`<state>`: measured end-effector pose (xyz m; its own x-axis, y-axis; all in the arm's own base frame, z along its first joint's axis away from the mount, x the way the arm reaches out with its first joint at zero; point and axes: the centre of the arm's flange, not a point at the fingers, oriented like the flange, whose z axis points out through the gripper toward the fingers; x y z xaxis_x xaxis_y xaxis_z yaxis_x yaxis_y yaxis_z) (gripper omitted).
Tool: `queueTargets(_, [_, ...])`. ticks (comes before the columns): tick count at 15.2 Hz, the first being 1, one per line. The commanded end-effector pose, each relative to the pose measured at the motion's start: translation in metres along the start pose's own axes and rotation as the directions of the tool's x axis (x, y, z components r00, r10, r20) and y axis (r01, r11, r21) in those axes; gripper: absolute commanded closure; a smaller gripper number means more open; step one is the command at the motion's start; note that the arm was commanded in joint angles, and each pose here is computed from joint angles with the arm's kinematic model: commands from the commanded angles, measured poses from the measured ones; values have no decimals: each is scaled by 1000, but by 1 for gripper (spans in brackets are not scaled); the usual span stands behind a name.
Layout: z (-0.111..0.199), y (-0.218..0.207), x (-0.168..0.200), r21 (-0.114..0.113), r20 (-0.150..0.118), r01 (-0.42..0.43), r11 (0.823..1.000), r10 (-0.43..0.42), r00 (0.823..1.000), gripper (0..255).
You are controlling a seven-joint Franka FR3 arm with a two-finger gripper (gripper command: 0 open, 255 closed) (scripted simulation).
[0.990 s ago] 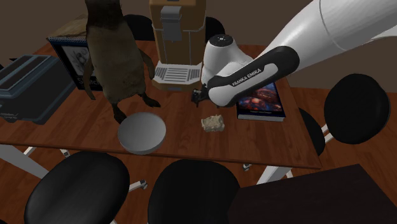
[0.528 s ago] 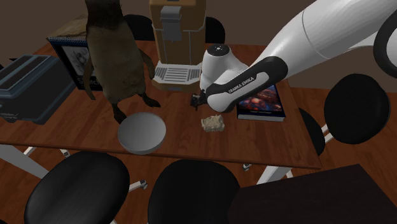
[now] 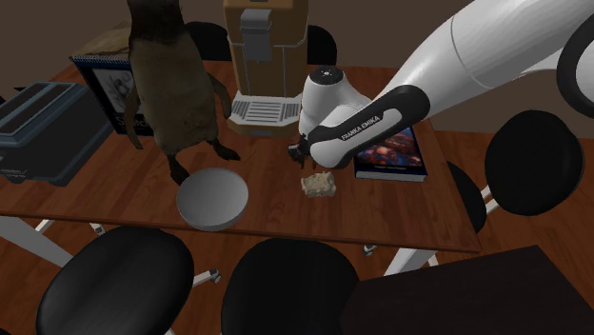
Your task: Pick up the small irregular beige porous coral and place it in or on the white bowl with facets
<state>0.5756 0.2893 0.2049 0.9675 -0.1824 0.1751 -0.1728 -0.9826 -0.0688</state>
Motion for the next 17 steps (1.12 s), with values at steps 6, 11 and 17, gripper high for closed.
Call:
queueTargets(6, [0, 0, 0, 0, 0, 0, 1000, 0, 1000, 255])
queueTargets(11, [-10, 11, -31, 41, -42, -140, 989, 142, 989, 0])
queueTargets(17, [-30, 16, -132, 192, -128, -518, 833, 545, 829, 0])
